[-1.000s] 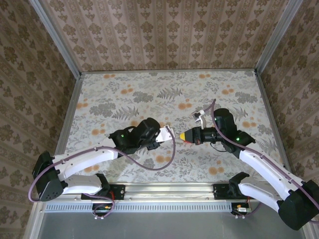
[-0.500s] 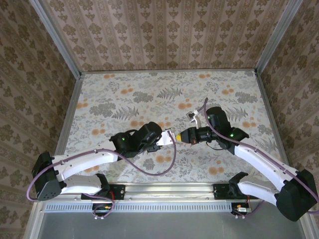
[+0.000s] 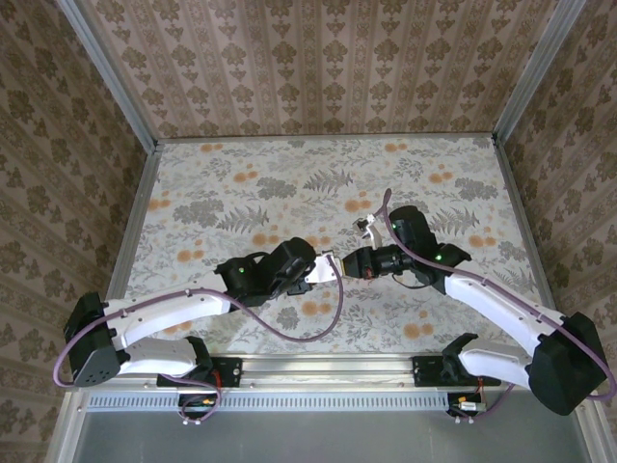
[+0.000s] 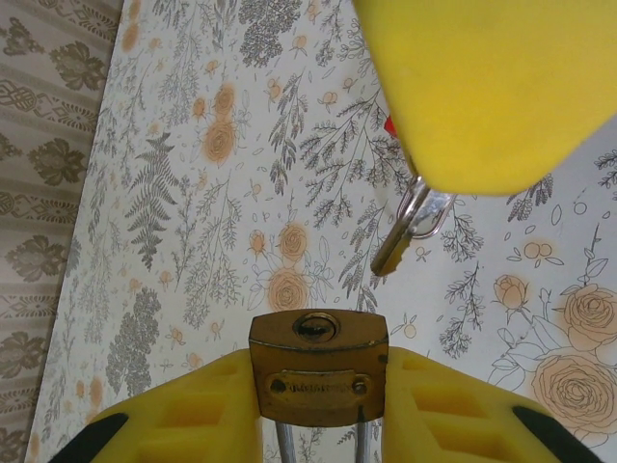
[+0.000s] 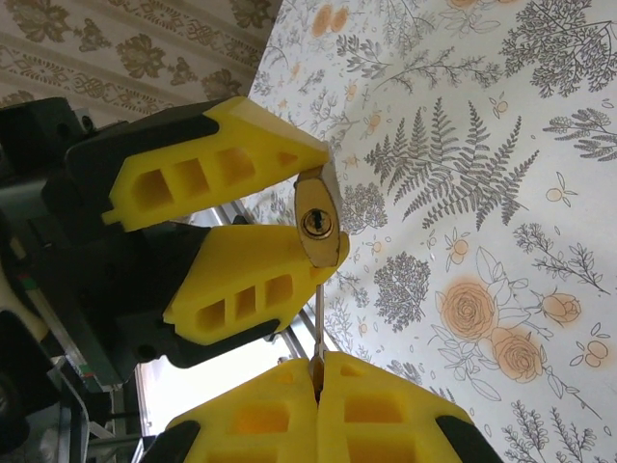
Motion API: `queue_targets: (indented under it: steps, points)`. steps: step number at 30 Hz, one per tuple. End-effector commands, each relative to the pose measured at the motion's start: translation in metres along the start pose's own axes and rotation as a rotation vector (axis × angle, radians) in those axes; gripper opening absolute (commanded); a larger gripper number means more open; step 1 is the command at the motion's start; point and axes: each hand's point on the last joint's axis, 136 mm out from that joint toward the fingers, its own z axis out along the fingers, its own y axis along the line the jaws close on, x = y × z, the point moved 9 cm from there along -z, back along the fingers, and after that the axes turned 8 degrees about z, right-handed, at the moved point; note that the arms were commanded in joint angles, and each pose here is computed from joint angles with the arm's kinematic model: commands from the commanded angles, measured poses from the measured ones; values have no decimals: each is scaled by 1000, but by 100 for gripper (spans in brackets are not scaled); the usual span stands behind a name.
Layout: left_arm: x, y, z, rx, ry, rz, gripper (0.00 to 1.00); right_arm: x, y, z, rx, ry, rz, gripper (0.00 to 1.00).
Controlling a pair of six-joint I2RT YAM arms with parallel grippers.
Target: Unlock with the key
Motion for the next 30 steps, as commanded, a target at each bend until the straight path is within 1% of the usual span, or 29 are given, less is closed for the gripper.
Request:
queue_targets:
  steps: [1,30]
  points:
    - [0,-3,2,-8,5,28,30,-9,13,-1,-45,-15,-20,1]
    - [-1,-8,1,-2,3,55,30,-14,13,8,-69,20,-4,1]
